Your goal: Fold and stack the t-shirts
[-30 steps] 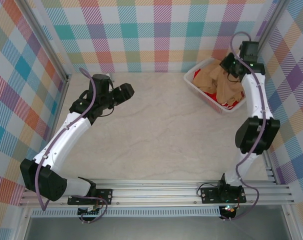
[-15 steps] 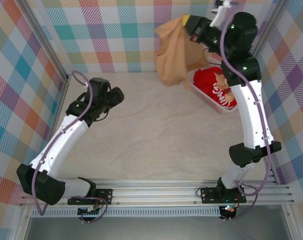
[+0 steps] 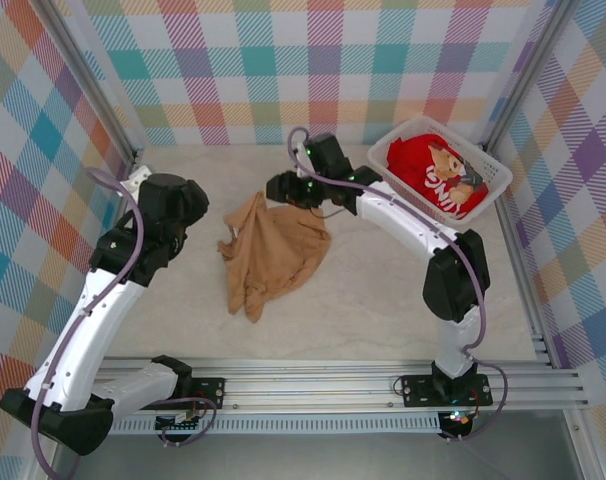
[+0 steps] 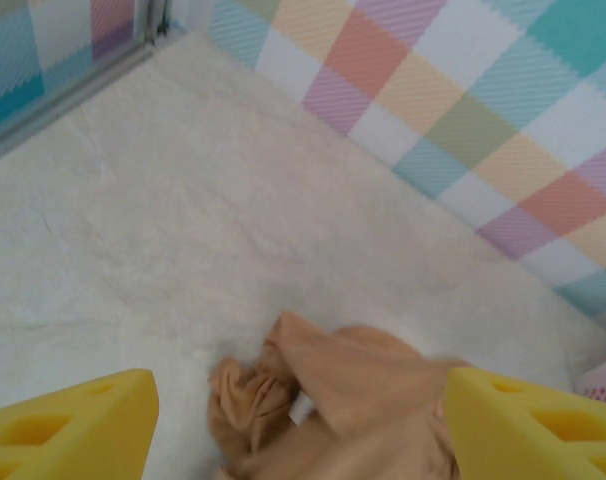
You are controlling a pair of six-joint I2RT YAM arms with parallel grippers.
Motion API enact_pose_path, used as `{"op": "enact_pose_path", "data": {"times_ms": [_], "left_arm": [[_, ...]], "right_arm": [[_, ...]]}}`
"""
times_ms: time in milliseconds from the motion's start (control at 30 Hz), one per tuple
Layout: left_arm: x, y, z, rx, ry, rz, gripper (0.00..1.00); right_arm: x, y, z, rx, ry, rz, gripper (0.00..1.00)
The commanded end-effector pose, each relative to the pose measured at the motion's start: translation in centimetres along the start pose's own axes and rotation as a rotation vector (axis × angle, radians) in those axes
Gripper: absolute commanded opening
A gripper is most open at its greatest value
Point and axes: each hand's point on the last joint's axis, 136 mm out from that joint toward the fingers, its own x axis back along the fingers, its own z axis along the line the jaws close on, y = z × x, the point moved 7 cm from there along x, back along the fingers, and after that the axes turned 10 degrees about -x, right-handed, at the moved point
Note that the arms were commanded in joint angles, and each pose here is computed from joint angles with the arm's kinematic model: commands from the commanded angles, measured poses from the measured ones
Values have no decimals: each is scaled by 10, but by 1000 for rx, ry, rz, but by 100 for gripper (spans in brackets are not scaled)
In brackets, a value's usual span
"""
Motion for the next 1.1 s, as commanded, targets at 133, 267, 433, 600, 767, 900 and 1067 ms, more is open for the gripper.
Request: {"op": "enact_pose_path", "data": {"times_ms": [133, 267, 433, 600, 767, 900, 1067], "left_arm": [[-41, -66, -27, -19, -136, 353, 72], [-46, -72, -31, 3, -151, 361, 70], [-42, -68, -32, -2, -156, 359, 70], [-34, -66, -26, -3, -151, 349, 70], [-27, -67, -19, -5, -138, 341, 69], [-28, -68, -18, -9, -136, 339, 69], [-34, -70, -24, -13, -149, 356, 69]], "right_arm": [[77, 58, -111, -247, -264, -203, 62], [68, 89, -162, -317, -344, -208, 60], [47, 125, -209, -415, -424, -265, 57], [53, 146, -237, -488, -499, -341, 56], [81, 159, -259, -522, -524, -381, 55], [99, 159, -274, -534, -541, -388, 55], [107, 164, -276, -531, -524, -390, 56]]}}
